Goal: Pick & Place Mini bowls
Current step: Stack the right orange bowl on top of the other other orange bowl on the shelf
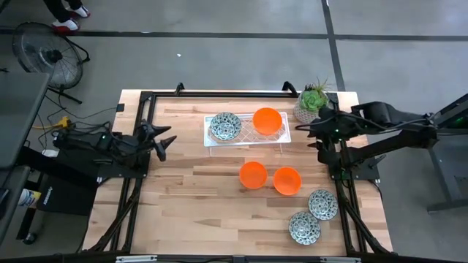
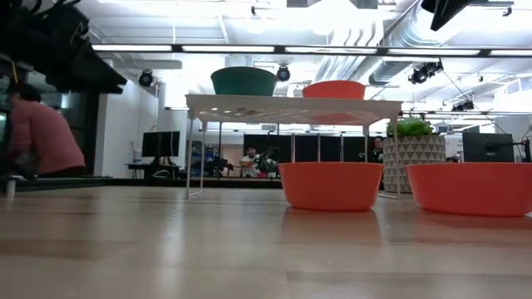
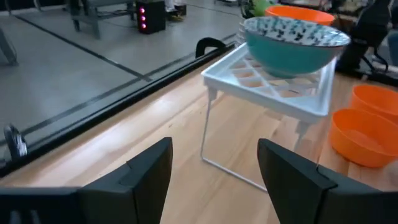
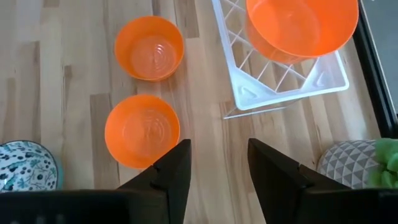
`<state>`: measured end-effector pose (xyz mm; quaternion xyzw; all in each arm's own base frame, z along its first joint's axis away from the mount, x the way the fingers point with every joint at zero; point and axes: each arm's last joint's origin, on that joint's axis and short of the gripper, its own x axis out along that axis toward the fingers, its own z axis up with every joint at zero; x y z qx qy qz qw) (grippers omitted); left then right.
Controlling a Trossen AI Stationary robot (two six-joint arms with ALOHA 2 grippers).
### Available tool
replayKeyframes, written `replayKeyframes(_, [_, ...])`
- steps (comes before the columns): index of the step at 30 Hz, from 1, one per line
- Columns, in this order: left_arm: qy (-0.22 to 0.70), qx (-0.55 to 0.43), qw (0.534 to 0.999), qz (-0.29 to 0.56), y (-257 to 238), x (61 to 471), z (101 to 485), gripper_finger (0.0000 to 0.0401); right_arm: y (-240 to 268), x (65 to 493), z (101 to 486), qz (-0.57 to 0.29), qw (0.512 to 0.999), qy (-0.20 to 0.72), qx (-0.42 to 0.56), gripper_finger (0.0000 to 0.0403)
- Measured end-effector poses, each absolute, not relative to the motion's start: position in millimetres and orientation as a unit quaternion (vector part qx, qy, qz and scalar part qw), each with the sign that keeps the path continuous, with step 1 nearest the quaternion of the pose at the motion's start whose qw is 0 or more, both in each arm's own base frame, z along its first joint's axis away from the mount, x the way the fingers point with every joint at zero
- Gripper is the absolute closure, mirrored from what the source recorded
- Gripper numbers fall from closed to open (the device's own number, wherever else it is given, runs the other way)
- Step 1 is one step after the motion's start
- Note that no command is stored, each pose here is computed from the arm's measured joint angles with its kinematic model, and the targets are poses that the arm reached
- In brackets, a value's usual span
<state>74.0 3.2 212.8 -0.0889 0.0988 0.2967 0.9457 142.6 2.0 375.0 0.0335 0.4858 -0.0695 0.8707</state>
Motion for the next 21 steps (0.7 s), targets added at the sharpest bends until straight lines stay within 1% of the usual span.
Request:
replayKeyframes(6, [0.088,-0.127,0.943,0.296,3.6,71.8,177.9,0.0169,2.1,144.3,373.8,-0.069,0.867,0.492,0.034,0.0261])
replayKeyframes(8, [0.085,-0.138,0.944,0.288,2.6,74.1,174.9,0.0169,2.1,144.3,373.7,-0.069,0.867,0.492,0.033,0.0261])
replayKeyframes(13, [0.107,-0.098,0.95,0.276,1.6,76.4,173.9,0.0169,2.4,143.5,373.2,-0.065,0.865,0.496,0.036,0.0261])
replayKeyframes(18, [0.154,-0.05,0.957,0.239,0.1,75.7,170.3,0.0169,3.5,146.4,371.9,-0.048,0.862,0.502,0.041,0.0261])
replayKeyframes(21, [0.171,0.0,0.956,0.238,0.4,75.6,169.4,0.0169,3.8,147.9,371.2,-0.046,0.861,0.505,0.044,0.0261])
